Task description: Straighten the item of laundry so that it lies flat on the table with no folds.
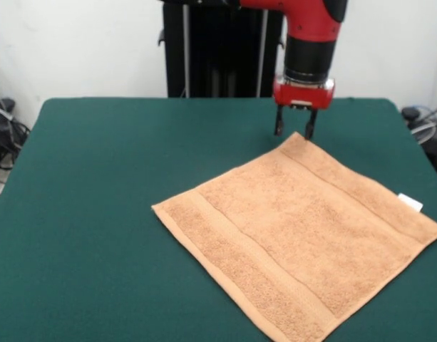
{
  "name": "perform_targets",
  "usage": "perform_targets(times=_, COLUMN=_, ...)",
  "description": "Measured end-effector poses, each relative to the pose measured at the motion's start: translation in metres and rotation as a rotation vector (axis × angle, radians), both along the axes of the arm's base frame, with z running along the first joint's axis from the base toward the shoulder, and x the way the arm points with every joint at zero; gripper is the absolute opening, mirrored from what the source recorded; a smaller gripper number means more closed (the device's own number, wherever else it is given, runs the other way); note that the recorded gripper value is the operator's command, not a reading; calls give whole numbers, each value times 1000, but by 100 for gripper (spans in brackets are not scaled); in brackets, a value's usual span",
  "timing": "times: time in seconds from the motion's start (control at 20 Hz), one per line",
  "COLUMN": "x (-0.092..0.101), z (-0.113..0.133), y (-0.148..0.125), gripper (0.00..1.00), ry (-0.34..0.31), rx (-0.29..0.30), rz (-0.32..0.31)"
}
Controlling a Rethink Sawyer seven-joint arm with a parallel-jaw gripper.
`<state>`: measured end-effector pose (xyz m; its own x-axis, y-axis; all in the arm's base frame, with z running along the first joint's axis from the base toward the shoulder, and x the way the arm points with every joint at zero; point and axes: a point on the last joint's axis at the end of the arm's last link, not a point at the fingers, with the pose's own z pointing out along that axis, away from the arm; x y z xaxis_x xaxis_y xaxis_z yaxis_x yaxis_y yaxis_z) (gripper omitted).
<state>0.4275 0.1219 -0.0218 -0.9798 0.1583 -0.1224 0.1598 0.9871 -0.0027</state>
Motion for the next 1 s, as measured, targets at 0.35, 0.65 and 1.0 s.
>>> perform_targets(times=0.35, x=11, z=21, y=9, gripper=100, ry=-50, rx=-4, rz=24)
perform_targets(times=0.65, x=20, z=33, y=14, gripper=100, ry=-84, rx=-6, rz=36)
perform_targets(times=1.0, x=29, z=43, y=11, gripper=100, ry=-107, rx=-12, rz=17)
